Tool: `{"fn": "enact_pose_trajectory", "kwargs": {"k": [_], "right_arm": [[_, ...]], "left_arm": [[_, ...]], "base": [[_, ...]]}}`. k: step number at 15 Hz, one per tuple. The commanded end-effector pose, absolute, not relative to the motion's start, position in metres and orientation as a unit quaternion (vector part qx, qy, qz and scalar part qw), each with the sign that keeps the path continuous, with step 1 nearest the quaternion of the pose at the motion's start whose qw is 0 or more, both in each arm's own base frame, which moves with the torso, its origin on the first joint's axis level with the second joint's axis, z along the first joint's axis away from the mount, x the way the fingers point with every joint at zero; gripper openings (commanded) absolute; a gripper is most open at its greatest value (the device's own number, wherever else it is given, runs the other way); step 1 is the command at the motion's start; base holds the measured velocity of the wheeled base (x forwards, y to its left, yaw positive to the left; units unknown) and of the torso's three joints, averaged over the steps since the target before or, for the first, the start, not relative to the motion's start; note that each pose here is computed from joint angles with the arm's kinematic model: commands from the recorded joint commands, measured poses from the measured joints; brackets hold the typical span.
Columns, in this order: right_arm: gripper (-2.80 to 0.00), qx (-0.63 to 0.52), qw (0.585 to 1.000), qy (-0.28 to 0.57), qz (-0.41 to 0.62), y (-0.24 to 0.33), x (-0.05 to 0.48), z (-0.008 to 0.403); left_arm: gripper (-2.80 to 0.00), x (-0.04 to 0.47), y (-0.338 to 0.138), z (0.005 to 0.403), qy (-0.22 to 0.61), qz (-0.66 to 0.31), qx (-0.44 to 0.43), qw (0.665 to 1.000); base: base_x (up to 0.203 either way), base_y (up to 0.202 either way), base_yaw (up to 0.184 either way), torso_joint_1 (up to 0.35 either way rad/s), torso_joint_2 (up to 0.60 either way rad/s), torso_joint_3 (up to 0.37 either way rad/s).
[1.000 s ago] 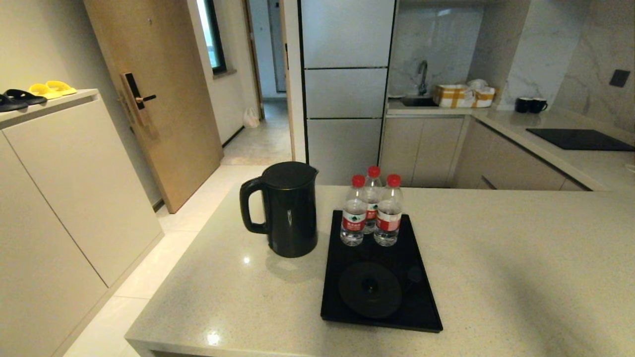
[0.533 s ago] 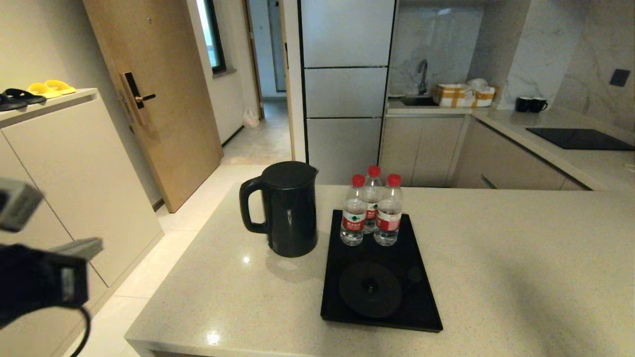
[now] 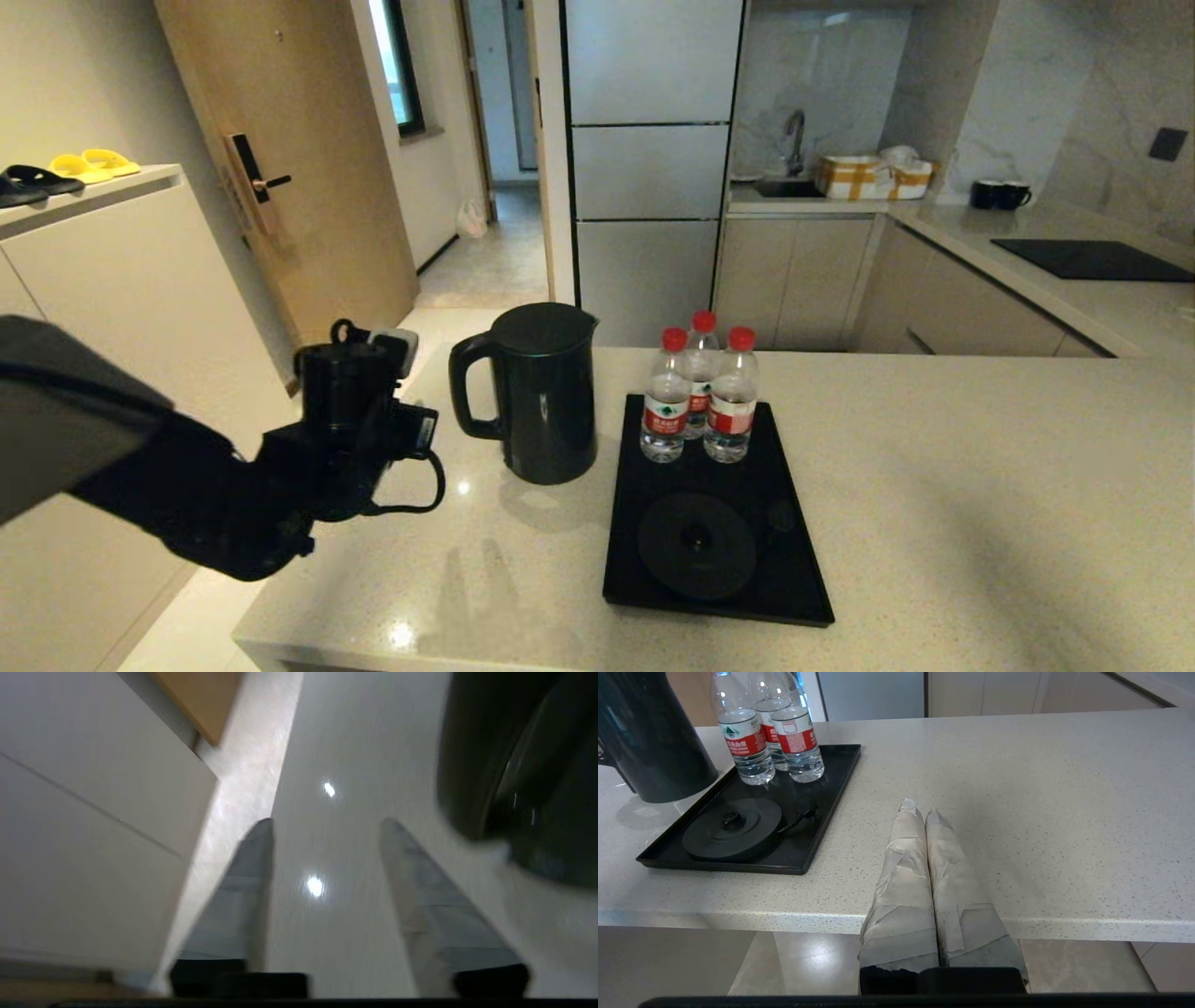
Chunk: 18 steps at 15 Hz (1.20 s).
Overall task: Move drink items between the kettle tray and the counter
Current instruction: Return the kettle to its original position
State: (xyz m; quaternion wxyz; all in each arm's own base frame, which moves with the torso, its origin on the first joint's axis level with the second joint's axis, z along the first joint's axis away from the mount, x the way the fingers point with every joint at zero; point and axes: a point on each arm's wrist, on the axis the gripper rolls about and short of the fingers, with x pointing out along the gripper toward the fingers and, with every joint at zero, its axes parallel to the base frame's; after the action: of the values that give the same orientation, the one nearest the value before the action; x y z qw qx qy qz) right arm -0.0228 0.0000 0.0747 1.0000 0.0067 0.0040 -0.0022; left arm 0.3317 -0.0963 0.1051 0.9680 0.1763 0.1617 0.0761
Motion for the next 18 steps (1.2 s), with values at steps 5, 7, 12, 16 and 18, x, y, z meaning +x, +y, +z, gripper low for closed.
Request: {"fn": "enact_pose_trajectory", "kwargs": {"k": [5, 7, 12, 16, 18], "right_arm": [[-2.80, 0.007, 1.000, 0.005, -0.002, 0.000, -0.023, 0.075], [-2.80, 0.007, 1.000, 0.004, -0.002, 0.000, -0.023, 0.075], [-2.80, 0.007, 1.000, 0.004, -0.003, 0.000, -0.023, 0.075], [-2.80, 0.007, 1.000, 0.004, -0.003, 0.000, -0.023, 0.075], [-2.80, 0.007, 1.000, 0.004, -0.002, 0.000, -0.023, 0.075]], "left_arm": [[0.00, 0.332, -0.122, 0.079, 0.138, 0.054, 0.184, 0.972], [0.00, 0.325, -0.126, 0.081, 0.136, 0.049, 0.187, 0.972], [0.00, 0.327, -0.133, 0.080, 0.135, 0.042, 0.188, 0.972], [0.00, 0.354, -0.145, 0.072, 0.122, 0.092, 0.186, 0.971], [0.00, 0.363, -0.148, 0.062, 0.128, 0.117, 0.199, 0.964]], "base": [[0.000, 0.000, 0.000, 0.000, 0.00, 0.000], [0.000, 0.000, 0.000, 0.000, 0.00, 0.000], [0.000, 0.000, 0.000, 0.000, 0.00, 0.000], [0.000, 0.000, 0.000, 0.000, 0.00, 0.000], [0.000, 0.000, 0.000, 0.000, 0.00, 0.000]]}}
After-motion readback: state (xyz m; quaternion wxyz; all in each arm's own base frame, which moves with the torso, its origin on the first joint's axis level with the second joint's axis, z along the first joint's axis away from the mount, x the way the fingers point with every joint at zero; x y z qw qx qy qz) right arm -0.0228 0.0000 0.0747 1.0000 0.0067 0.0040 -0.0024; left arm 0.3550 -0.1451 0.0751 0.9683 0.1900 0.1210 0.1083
